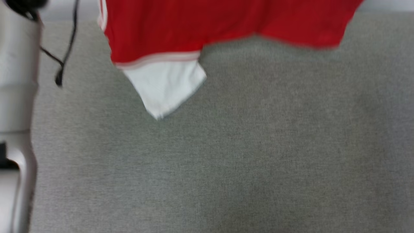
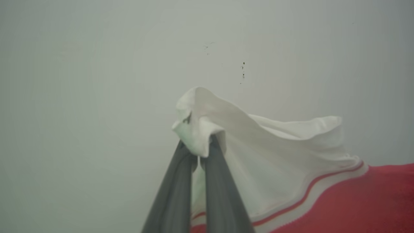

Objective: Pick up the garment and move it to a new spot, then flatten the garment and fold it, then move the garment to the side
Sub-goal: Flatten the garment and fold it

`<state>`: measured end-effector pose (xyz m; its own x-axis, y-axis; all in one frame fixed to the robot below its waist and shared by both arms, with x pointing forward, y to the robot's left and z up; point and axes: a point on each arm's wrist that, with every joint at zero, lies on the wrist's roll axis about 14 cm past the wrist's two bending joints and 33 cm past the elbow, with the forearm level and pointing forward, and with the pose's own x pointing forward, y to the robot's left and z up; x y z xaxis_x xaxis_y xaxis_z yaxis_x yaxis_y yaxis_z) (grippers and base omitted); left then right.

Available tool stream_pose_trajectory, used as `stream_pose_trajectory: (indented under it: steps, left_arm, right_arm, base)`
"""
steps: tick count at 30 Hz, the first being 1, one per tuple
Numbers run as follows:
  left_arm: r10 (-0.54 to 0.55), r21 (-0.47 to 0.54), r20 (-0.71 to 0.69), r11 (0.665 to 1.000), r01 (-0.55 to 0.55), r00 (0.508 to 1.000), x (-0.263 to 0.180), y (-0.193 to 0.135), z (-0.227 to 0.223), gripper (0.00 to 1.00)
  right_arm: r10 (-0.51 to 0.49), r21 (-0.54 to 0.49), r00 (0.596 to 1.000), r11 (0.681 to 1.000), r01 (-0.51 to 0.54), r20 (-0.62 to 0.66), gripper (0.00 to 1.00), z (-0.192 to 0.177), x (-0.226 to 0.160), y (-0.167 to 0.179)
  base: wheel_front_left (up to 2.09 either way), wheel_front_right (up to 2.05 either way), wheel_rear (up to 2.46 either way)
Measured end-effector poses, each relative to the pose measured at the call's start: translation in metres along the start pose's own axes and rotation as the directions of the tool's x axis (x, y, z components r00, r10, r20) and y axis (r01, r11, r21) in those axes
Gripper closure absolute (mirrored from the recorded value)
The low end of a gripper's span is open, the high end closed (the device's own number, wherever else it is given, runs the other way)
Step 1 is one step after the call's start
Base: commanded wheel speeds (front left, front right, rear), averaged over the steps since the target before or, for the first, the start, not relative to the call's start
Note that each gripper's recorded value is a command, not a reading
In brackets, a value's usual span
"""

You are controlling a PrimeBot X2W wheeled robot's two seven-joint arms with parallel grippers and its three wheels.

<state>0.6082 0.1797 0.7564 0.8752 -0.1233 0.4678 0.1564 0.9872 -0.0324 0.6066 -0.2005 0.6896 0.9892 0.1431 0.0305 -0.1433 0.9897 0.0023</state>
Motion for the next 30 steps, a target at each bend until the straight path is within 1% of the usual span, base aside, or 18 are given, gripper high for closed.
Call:
stream_pose_trajectory:
  steps: [6, 8, 14, 19, 20, 21, 24, 30]
  left_arm:
    - [-0.013, 0.036, 0.064, 0.999, 0.010, 0.998, 0.044, 0.004, -0.006, 1.00]
    - [-0.022, 0.040, 0.081, 0.999, 0.019, 0.996, 0.062, 0.004, -0.017, 1.00]
    - [-0.017, 0.041, 0.035, 0.999, 0.016, 0.999, 0.078, 0.012, -0.069, 1.00]
    - [0.000, 0.019, -0.047, 1.000, 0.001, 0.999, 0.076, 0.019, -0.126, 1.00]
    - [0.000, 0.019, -0.047, 1.000, 0.001, 0.999, 0.076, 0.019, -0.126, 1.00]
    - [0.008, 0.005, -0.080, 1.000, -0.008, 0.997, 0.073, 0.022, -0.148, 1.00]
    - [0.013, -0.020, -0.134, 1.000, -0.016, 0.991, 0.065, 0.024, -0.178, 1.00]
    - [0.031, -0.060, -0.228, 0.997, -0.046, 0.973, 0.040, 0.031, -0.214, 1.00]
  right_arm:
    - [-0.014, -0.013, 0.994, 1.000, 0.015, 0.109, 1.00, 0.019, 0.038, -0.010]
    - [-0.018, -0.025, 0.991, 0.999, 0.022, 0.136, 1.00, 0.017, 0.056, -0.015]
    - [-0.012, -0.050, 0.994, 0.999, 0.017, 0.113, 1.00, -0.018, 0.089, -0.018]
    - [0.007, -0.042, 0.999, 0.999, -0.005, 0.043, 1.00, -0.063, 0.110, -0.014]
    - [0.007, -0.042, 0.999, 0.999, -0.005, 0.043, 1.00, -0.063, 0.110, -0.014]
    - [0.020, -0.043, 1.000, 0.999, -0.020, 0.019, 1.00, -0.080, 0.116, -0.010]
    - [0.039, -0.039, 0.999, 0.998, -0.040, -0.025, 1.00, -0.106, 0.122, -0.004]
    - [0.060, -0.032, 0.994, 0.998, -0.063, -0.087, 1.00, -0.135, 0.121, 0.002]
  base:
    - [0.00, 0.00, 0.00]
    - [0.00, 0.00, 0.00]
    - [0.00, 0.00, 0.00]
    - [0.00, 0.00, 0.00]
    - [0.00, 0.00, 0.00]
    - [0.00, 0.00, 0.00]
    - [0.00, 0.00, 0.00]
    - [0.00, 0.00, 0.00]
